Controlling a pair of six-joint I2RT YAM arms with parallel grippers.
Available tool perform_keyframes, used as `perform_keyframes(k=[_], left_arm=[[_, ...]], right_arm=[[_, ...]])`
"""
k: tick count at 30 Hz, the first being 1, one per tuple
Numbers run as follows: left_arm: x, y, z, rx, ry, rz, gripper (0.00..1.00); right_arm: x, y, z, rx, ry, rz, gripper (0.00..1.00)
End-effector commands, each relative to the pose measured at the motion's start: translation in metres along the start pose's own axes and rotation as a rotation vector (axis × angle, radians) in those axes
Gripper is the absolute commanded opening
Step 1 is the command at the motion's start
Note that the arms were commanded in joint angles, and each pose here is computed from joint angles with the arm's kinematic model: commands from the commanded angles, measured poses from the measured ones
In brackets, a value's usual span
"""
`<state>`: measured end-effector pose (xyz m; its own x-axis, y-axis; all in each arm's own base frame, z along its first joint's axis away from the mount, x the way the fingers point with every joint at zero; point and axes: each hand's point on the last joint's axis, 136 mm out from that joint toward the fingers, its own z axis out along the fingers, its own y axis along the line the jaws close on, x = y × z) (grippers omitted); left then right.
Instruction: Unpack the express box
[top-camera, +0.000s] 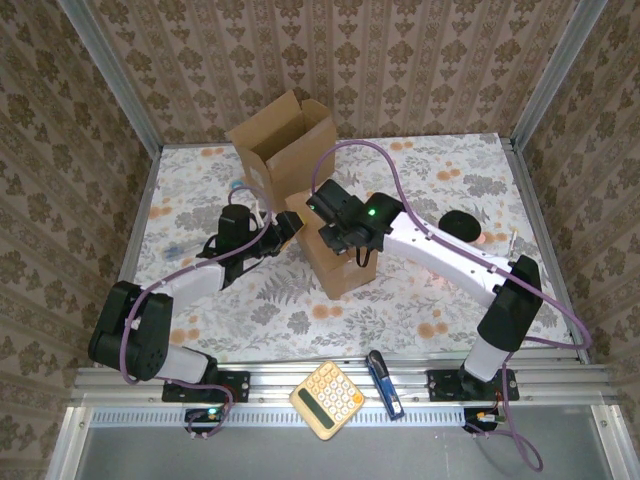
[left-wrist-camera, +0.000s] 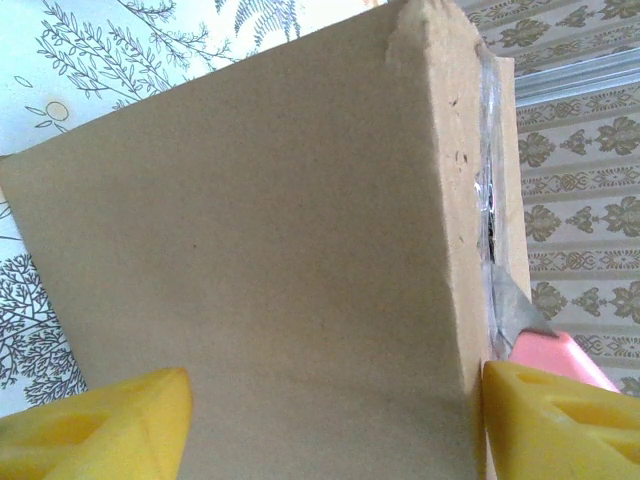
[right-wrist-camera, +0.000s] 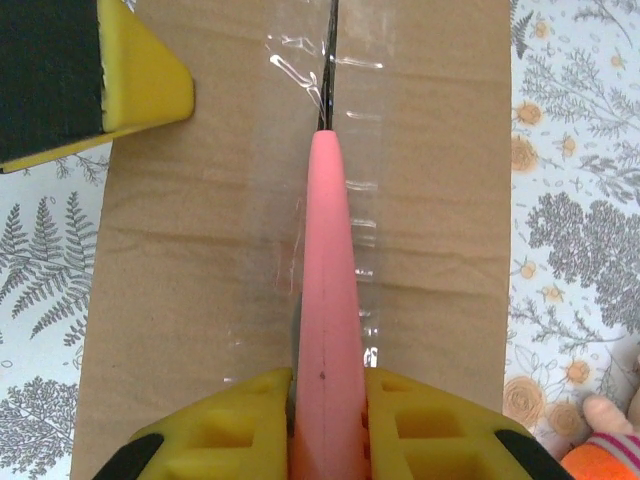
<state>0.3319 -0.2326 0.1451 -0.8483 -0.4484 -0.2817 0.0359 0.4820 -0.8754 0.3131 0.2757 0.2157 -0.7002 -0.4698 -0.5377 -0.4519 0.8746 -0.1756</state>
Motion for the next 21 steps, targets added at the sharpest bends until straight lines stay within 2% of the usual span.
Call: perform_keyframes(k=[1,21], left_arm=[[-0.002,0.037,0.004,-0.137,-0.029,-0.071,0.74],[-0.001,0.042,0.009,-0.158,-0.038,-0.089,0.74]], right_arm=[[0.022,-0.004,-0.016,0.014,0.058,0.038,0.0],[0.068,0.012,-0.041,0.03,0.168,0.161,0.0]])
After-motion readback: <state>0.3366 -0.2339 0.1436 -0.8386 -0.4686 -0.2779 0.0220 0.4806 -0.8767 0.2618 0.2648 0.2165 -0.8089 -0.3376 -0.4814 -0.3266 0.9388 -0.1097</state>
